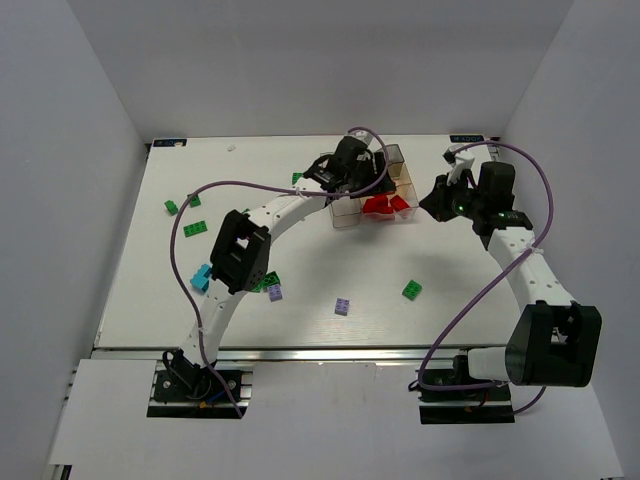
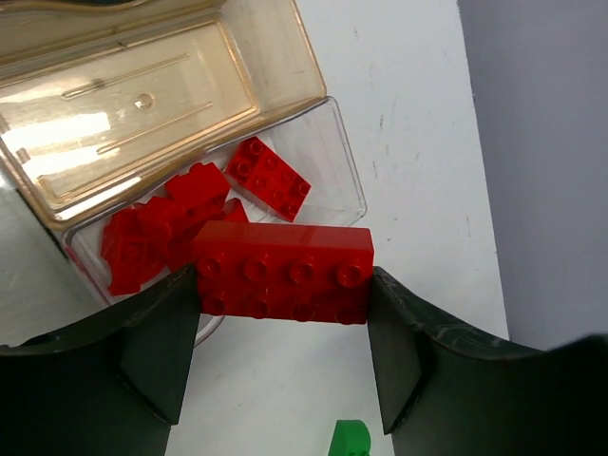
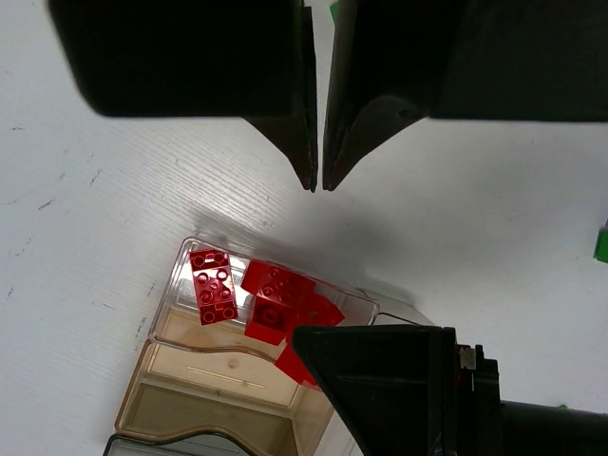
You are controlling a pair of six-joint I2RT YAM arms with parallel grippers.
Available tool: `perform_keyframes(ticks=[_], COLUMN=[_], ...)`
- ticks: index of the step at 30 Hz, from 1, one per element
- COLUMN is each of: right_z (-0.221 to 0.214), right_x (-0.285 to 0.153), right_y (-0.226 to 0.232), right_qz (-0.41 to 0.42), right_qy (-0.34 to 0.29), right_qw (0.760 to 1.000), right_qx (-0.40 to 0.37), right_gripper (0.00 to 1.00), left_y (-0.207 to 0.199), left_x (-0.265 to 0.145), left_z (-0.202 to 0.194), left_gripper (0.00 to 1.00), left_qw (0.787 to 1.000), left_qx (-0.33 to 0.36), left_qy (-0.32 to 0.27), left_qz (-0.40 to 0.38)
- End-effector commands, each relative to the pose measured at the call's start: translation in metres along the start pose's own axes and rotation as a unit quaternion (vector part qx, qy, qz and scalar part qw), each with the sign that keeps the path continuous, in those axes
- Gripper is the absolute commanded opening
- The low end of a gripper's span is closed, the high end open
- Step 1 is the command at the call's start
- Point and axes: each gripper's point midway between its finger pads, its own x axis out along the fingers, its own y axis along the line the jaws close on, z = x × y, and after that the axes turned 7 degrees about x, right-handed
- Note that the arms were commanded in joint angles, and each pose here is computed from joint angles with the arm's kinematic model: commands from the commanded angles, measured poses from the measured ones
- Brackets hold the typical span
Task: Sort the legos into containers by color
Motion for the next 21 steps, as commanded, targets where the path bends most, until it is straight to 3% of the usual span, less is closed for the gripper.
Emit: perform_keyframes(ticks=[1,7,12,16,21], right_z=[0.014,0.015,0.013,0.011,0.013], right_x=[-0.005,-0.004,-0.003,-0.003,-0.005], right_y=[0.001,0.0,0.002,0.007,0.022], right_qz=[-0.005,-0.004,0.002,0.022,0.067], right_qy=[-0.028,-0.027,-0.022,-0.013,-0.011], right_qw=[1.0,1.0,1.0,0.999,0.996], right_qx=[-0.012,-0.013,-0.018,-0.028,-0.052], right_gripper=[0.14,0.22,0.33,0.53,0.67], left_y=[0.007,0.014,0.014,0.005,-0.011], left_x=[-0.004,0.005,0.005,0.001,-0.009], left_z=[0.016,0.003,0.005,0.015,0.037], left_gripper=[0.44,0.65,0.69,0.72,0.77], left_qw=[0.999,0.998,0.998,0.999,0.998], left_qx=[-0.01,-0.021,-0.02,-0.017,-0.013], left_qy=[-0.023,-0.006,-0.008,-0.02,-0.048], left_qz=[0.039,0.06,0.061,0.048,0.029])
